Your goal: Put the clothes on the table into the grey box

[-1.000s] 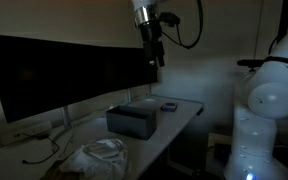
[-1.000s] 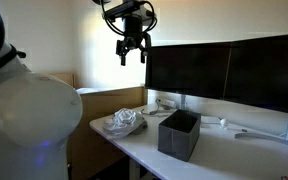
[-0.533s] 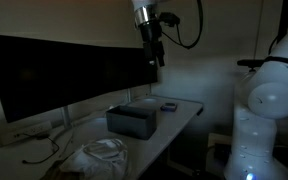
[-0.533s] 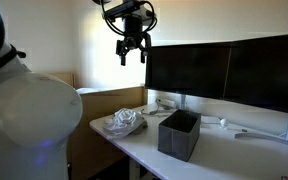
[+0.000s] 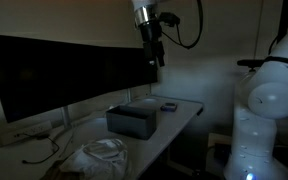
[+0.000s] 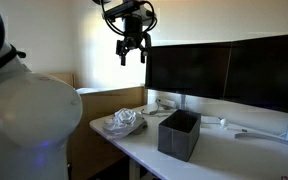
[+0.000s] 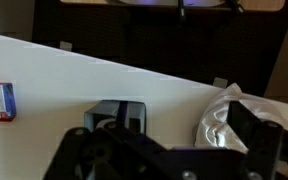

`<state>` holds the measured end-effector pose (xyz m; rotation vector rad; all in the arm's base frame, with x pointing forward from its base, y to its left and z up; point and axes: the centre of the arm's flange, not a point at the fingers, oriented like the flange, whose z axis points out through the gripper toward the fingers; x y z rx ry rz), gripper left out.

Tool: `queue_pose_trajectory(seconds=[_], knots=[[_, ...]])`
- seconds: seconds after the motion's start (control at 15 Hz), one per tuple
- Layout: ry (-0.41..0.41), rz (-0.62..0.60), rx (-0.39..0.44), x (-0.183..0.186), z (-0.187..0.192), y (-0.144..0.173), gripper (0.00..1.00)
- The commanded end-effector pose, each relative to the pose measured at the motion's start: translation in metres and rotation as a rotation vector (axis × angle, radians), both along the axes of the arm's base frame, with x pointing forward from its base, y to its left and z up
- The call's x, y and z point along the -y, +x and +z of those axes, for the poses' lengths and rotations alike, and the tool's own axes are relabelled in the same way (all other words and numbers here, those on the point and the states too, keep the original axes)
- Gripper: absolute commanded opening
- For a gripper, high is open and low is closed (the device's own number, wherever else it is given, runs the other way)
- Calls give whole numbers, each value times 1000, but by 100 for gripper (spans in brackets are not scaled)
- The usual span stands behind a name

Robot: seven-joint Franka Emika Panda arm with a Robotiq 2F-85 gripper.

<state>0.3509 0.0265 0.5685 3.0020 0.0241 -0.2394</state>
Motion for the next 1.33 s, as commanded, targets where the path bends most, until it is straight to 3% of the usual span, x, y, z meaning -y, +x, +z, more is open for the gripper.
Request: queue_pose_trajectory(seconds=[0.0, 0.53, 1.0, 1.27], knots=[[0, 0, 0, 0, 0, 0, 100], [-44, -25, 21, -37, -3, 18, 100], [81, 48, 175, -85, -25, 56, 100], [79, 116, 150, -122, -48, 73, 100]])
